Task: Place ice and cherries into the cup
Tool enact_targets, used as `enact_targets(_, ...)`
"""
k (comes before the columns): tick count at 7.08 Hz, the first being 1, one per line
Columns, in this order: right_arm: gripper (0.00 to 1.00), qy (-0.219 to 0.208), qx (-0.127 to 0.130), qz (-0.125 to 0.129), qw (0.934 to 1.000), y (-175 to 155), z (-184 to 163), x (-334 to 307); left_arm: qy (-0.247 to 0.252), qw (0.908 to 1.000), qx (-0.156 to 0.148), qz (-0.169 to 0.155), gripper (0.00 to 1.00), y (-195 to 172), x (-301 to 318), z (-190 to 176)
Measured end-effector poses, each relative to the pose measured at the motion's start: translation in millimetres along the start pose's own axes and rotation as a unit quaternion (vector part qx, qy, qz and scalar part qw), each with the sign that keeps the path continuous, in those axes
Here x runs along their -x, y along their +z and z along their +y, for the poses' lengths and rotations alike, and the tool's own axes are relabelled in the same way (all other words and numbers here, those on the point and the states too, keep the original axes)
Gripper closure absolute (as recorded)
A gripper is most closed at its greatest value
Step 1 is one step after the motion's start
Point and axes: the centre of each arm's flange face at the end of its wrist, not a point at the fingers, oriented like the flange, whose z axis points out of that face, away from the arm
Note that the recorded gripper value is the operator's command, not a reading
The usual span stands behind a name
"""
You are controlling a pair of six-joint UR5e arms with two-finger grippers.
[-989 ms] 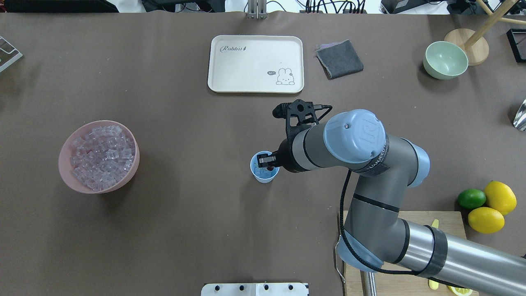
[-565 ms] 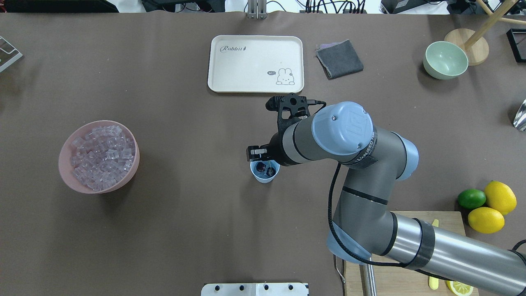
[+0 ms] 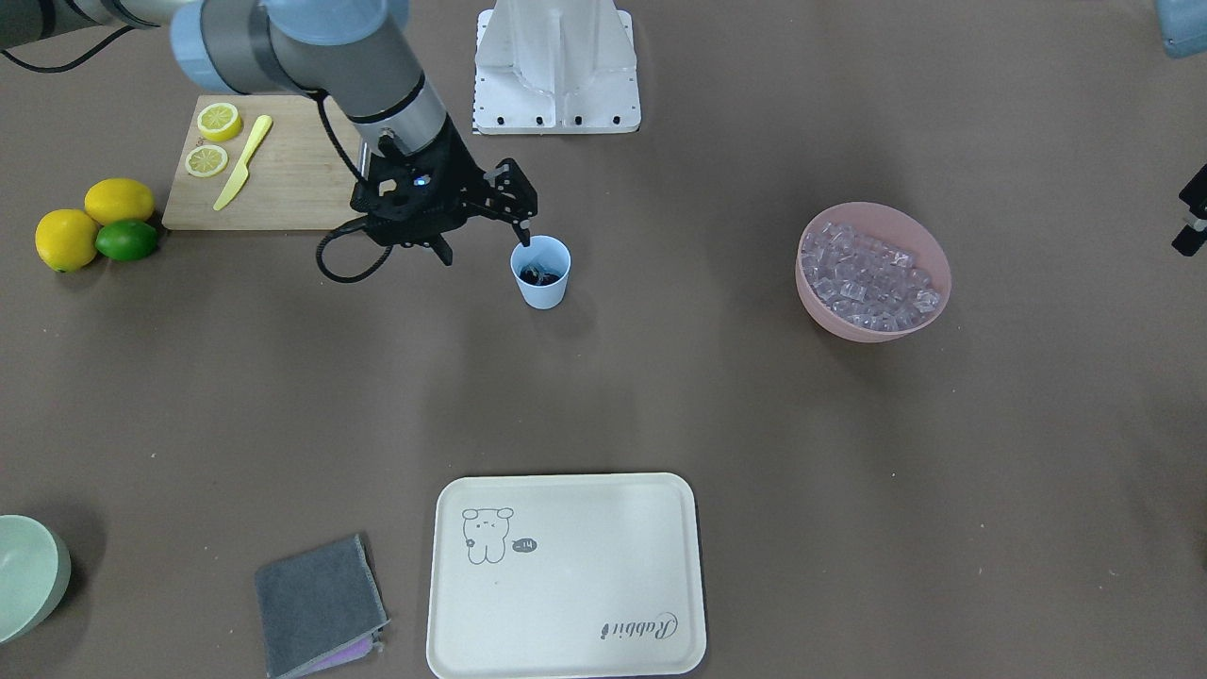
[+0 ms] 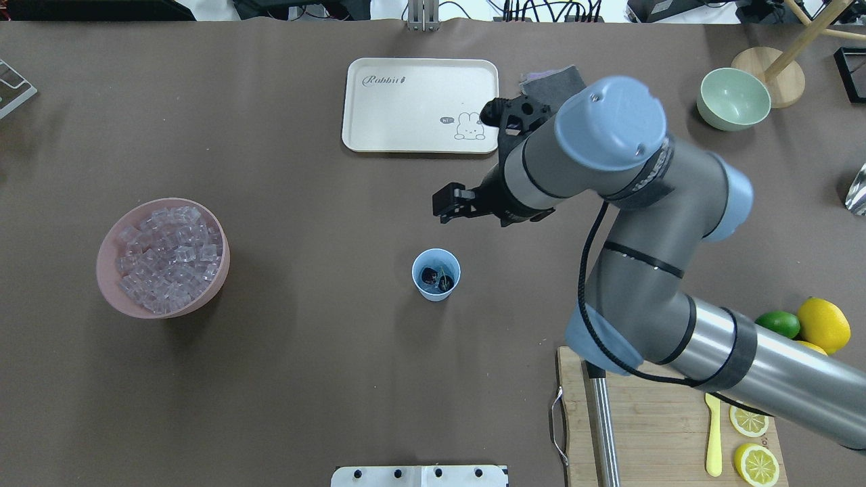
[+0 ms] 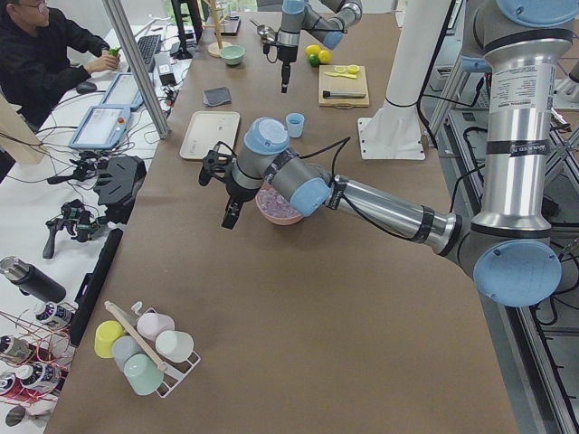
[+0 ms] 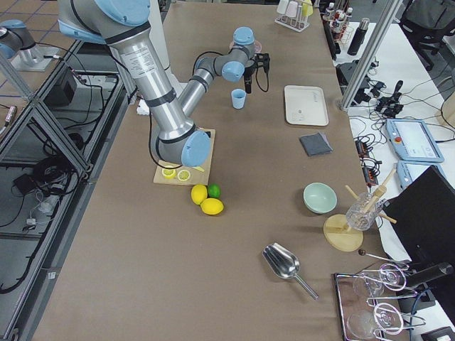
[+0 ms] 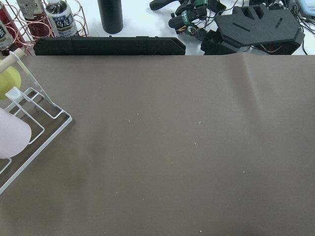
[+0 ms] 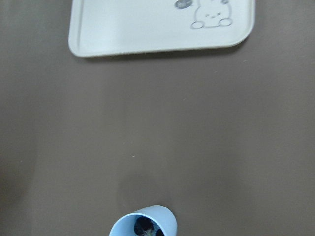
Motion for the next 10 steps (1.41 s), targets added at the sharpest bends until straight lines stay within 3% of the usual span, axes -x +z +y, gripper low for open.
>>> enact_targets(2, 0.0, 0.04, 0.019, 0.033, 0.9985, -75.6, -56.2, -68.8, 0.037, 0.9987, 0.032, -0.012, 0.02, 6.8, 39.8, 41.7)
enact_targets(3, 0.0, 0.035, 0.023, 0.059, 0.9974, -105.5, -79.6, -121.5, 0.043, 0.9981, 0.039, -0.021, 0.02, 7.7, 63.2, 52.0)
enact_targets(5, 0.0, -0.016, 0.042, 0.12, 0.9917, -149.6, -106.4, -254.4, 0.026, 0.9977, 0.052, -0.035, 0.02, 15.5, 100.7, 63.0)
enact_targets(7, 0.0, -0.059, 0.082, 0.156, 0.9826, -182.4, -103.5, -403.0, 0.003, 0.997, 0.067, -0.039, 0.02, 19.3, 118.5, 71.2)
enact_targets(10, 0.0, -0.041, 0.12, 0.163, 0.9785, -205.2, -51.9, -547.8, -0.032, 0.9951, 0.088, -0.031, 0.02, 24.1, 140.5, 86.6)
